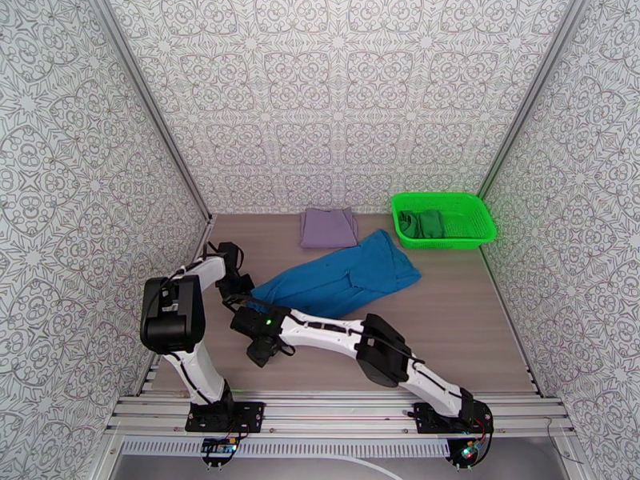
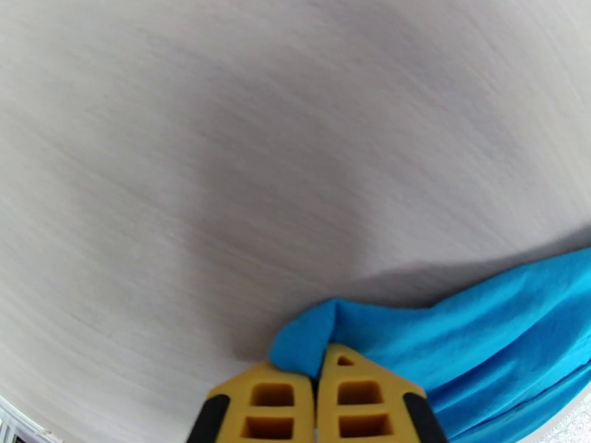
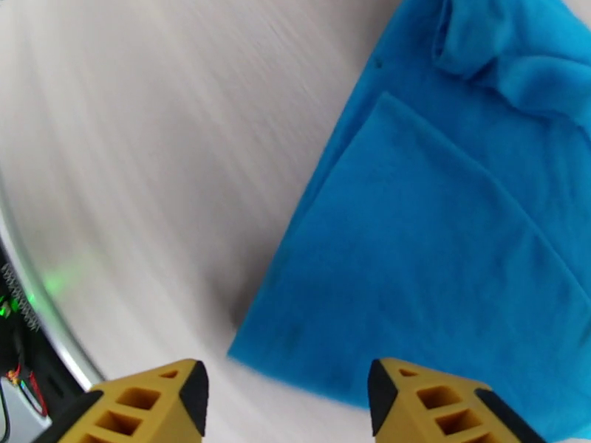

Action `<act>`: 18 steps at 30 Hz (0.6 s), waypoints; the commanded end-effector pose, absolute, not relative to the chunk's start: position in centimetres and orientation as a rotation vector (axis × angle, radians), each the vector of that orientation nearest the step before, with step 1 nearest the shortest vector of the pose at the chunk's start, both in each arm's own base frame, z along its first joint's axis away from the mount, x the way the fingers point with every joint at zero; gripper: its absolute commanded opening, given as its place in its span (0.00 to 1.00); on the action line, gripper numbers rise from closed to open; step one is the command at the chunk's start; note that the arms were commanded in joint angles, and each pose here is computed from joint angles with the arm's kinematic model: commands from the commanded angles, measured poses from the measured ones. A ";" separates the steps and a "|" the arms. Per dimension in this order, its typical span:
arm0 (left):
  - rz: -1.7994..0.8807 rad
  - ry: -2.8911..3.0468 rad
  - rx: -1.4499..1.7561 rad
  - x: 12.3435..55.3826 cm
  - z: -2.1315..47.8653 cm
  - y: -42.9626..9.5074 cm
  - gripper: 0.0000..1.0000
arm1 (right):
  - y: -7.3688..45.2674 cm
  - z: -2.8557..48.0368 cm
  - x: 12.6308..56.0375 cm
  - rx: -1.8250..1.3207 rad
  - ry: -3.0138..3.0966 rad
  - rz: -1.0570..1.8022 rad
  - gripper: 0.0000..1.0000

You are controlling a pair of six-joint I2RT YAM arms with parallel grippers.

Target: Fold and stack the mixed laundry pile

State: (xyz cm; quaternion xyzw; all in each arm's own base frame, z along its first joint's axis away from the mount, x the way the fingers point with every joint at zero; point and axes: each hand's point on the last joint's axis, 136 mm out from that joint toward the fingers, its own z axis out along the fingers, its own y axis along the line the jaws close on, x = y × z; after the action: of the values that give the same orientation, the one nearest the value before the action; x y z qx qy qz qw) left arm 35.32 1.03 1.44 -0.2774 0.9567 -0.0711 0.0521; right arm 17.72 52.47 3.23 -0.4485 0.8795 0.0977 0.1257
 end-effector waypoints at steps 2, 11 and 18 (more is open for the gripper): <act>-0.343 2.947 -0.808 34.8 -0.8 -0.7 0.00 | 52.6 1.9 17.0 -1.298 2.630 0.271 0.58; -0.376 2.934 -0.811 34.4 -0.3 -1.0 0.00 | 51.6 -1.7 16.8 -1.273 2.719 0.159 0.40; -0.385 2.908 -0.885 33.0 -0.2 -0.6 0.00 | 52.7 -2.5 14.5 -1.338 2.718 0.242 0.00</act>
State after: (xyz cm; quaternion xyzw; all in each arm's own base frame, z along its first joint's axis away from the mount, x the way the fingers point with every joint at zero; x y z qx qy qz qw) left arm 35.16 1.02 1.54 -0.2819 0.9517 -0.0915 0.0806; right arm 18.12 53.38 2.08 -0.4188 0.8961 0.0892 0.1166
